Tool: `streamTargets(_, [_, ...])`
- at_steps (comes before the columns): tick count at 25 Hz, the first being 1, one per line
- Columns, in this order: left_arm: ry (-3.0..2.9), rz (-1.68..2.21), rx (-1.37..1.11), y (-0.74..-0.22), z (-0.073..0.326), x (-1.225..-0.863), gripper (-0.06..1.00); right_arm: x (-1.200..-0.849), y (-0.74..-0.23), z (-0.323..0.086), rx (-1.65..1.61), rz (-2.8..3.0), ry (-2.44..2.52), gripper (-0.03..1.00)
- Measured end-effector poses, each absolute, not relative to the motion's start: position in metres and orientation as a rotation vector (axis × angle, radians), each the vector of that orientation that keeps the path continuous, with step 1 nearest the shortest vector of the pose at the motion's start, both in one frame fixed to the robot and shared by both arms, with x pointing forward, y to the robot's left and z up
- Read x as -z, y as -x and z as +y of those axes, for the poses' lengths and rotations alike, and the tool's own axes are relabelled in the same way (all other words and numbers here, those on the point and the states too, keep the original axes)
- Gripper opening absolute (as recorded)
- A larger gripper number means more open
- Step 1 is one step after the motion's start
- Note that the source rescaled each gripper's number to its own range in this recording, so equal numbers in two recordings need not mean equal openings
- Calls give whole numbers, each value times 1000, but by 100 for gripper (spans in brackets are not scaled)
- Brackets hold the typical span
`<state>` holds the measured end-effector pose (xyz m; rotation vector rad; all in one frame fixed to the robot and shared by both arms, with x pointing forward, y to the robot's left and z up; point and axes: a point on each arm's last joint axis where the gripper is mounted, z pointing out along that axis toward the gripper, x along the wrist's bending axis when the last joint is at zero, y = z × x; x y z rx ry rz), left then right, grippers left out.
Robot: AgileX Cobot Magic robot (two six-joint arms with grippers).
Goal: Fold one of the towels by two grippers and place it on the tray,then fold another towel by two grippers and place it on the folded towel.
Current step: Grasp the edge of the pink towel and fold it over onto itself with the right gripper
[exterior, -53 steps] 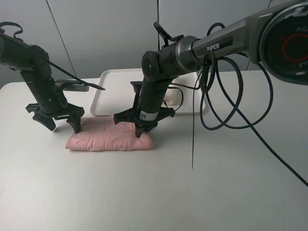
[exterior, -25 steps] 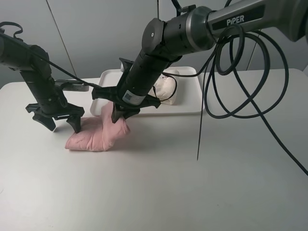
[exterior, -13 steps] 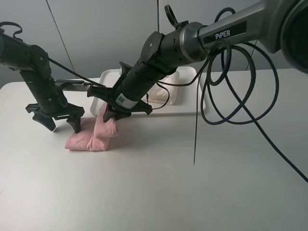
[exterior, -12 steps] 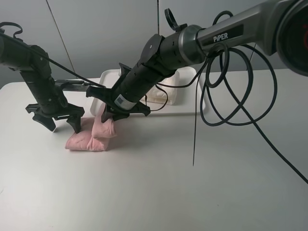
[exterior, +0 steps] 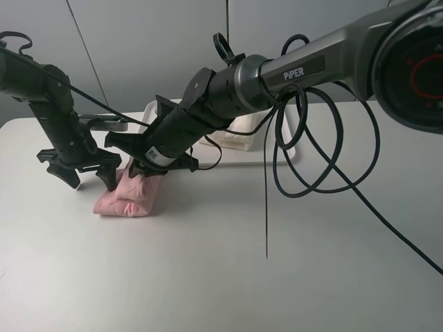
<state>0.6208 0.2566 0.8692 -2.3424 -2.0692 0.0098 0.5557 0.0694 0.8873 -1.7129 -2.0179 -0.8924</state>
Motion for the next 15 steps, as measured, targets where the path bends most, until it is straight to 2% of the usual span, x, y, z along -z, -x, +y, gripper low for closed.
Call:
streamTargets(6, [2340,-2078,-17,-621,256,-869,99,-871,-555,71,867,-2003,1744,9])
streamTargets(15, [2363,-2054,-15,-619,256,-876,99,-872,-556,73,888,-1944,1772,9])
